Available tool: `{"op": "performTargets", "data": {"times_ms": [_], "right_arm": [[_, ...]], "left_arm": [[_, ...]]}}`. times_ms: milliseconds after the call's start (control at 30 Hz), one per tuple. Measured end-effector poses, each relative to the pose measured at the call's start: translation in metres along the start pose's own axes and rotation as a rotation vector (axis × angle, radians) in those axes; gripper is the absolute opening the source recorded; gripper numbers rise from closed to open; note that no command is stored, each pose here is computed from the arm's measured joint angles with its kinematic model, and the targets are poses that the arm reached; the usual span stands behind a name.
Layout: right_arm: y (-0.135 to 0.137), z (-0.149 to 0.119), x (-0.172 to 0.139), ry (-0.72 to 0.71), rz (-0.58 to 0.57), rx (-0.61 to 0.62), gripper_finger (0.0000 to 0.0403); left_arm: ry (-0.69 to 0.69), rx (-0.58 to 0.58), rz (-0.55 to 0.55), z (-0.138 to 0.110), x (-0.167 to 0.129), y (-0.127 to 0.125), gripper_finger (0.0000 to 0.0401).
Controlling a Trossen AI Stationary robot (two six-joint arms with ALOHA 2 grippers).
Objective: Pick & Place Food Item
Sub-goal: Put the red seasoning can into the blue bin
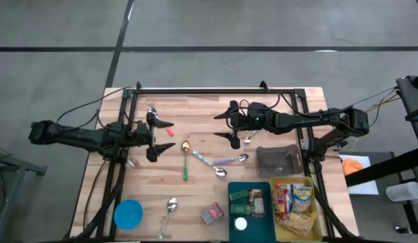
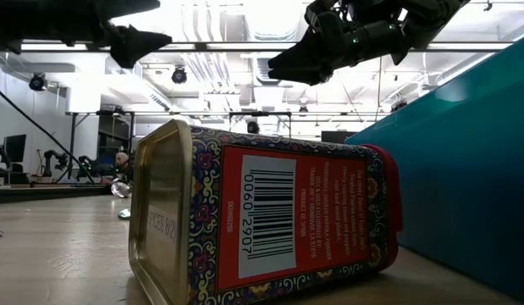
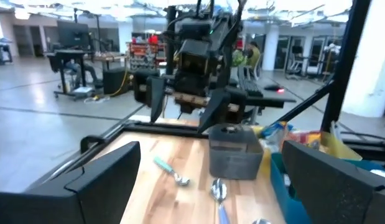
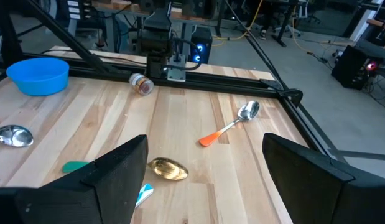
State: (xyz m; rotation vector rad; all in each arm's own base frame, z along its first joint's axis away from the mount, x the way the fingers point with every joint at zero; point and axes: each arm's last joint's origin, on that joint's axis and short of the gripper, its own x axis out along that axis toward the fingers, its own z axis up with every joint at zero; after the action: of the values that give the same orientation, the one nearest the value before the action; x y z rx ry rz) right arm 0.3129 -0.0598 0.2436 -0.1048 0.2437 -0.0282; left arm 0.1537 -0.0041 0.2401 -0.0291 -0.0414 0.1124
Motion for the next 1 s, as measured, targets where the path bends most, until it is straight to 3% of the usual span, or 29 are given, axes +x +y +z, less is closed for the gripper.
{"op": "performTargets", "data": {"times_ms": [633, 867, 1000], "right_arm": [[0.000, 0.000, 0.000, -0.001, 0.000, -0.035, 0.0315], [0.000, 0.000, 0.000, 0.000, 0.000, -0.027, 0.0315], [0.000, 0.000, 0.000, -0.001, 0.000, -0.027, 0.0315]], "left_arm": [[0.014, 0.001, 0.009, -0.003, 0.000, 0.001, 0.0393], [0.143, 0.023, 0.012, -0.017, -0.001, 0.002, 0.0393], [0.132, 0.021, 0.012, -0.015, -0.002, 0.002, 0.0393]]}}
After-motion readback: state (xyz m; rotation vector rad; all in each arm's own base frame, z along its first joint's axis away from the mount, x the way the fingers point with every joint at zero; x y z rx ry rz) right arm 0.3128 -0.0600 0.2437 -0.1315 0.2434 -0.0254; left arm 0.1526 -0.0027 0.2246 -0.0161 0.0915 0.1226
